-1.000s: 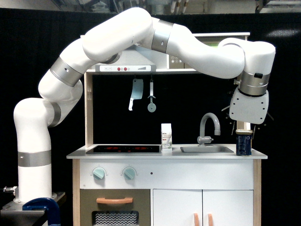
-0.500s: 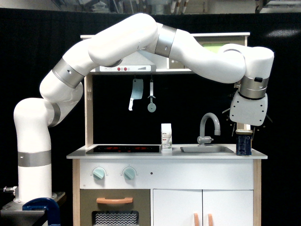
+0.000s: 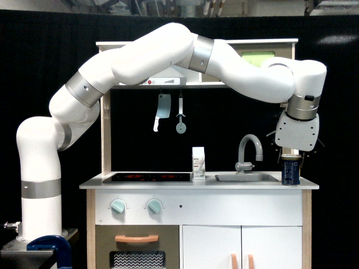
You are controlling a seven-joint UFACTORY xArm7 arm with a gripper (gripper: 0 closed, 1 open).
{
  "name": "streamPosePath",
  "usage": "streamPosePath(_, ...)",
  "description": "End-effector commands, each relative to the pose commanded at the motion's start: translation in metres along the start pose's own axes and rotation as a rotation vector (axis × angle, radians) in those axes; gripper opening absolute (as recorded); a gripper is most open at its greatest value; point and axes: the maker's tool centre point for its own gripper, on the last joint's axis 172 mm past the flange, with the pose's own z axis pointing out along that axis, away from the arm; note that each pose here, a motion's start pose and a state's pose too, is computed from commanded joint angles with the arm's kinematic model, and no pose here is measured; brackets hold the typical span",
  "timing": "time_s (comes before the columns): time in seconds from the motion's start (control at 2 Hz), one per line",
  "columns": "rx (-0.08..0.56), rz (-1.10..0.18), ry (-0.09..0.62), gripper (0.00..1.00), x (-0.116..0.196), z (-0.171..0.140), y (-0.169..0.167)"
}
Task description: Put the canned spam into the sink
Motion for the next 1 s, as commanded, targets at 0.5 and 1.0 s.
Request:
streamPosePath(0.5, 0.0, 0.0, 0.0, 0.0, 0.007, 0.011, -0.002)
streamPosePath(1.0, 0.0, 0.0, 0.0, 0.0, 0.002, -0.006, -0.006)
